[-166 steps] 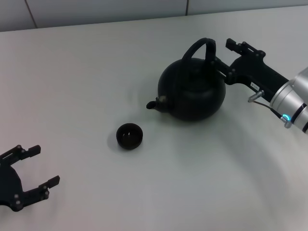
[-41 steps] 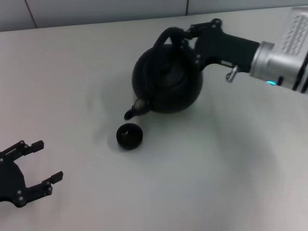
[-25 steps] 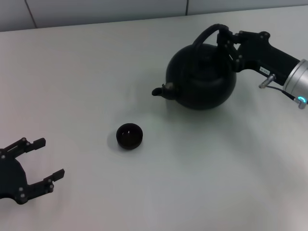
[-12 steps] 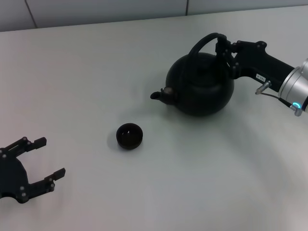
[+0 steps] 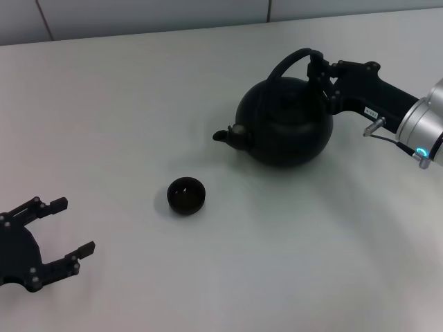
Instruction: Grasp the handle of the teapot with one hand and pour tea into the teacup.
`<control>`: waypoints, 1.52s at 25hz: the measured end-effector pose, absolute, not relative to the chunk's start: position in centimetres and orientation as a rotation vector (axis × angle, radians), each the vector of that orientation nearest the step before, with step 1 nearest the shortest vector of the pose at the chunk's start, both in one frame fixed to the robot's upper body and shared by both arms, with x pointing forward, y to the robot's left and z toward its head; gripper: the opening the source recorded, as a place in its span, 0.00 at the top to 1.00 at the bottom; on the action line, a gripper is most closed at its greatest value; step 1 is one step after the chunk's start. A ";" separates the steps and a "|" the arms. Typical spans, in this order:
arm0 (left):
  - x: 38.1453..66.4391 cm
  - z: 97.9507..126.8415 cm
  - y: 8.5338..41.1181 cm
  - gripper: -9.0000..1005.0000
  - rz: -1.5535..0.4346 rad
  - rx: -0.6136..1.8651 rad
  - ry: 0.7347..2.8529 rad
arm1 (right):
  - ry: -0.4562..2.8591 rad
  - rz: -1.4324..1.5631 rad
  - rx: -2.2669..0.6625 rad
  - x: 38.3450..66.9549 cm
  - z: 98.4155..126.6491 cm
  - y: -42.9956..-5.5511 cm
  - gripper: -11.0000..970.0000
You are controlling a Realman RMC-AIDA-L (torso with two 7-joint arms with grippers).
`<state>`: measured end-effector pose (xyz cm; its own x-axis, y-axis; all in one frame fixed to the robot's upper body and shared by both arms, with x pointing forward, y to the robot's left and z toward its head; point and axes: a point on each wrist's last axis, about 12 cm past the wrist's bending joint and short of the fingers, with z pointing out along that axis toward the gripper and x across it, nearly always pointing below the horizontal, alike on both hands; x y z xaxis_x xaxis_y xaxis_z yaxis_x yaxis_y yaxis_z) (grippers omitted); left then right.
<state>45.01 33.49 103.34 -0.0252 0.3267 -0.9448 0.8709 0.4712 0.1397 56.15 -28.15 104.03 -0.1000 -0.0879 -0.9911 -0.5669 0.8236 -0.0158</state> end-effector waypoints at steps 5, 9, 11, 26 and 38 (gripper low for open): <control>45.0 103.3 33.5 0.19 -0.606 1.063 1.595 | 1.647 0.444 -0.526 56.3 104.0 -27.9 0.86; 45.0 103.4 33.5 0.19 -0.606 1.063 1.595 | 1.649 0.449 -0.527 56.3 104.0 -27.8 0.79; 45.1 103.4 33.5 0.19 -0.606 1.063 1.594 | 1.648 0.455 -0.524 56.2 103.9 -27.7 0.67; 45.3 103.5 33.4 0.19 -0.612 1.075 1.589 | 1.569 0.438 -0.447 51.0 102.7 -30.5 0.33; 46.1 104.0 33.3 0.19 -0.658 1.115 1.604 | 1.554 0.731 -0.652 45.5 103.5 -32.3 0.31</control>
<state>46.10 33.26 103.97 -0.0404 0.3376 -0.9404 0.9009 0.4193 0.1118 45.47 -32.27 103.54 -0.1038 0.0050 -0.9946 -0.7634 0.6406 0.0829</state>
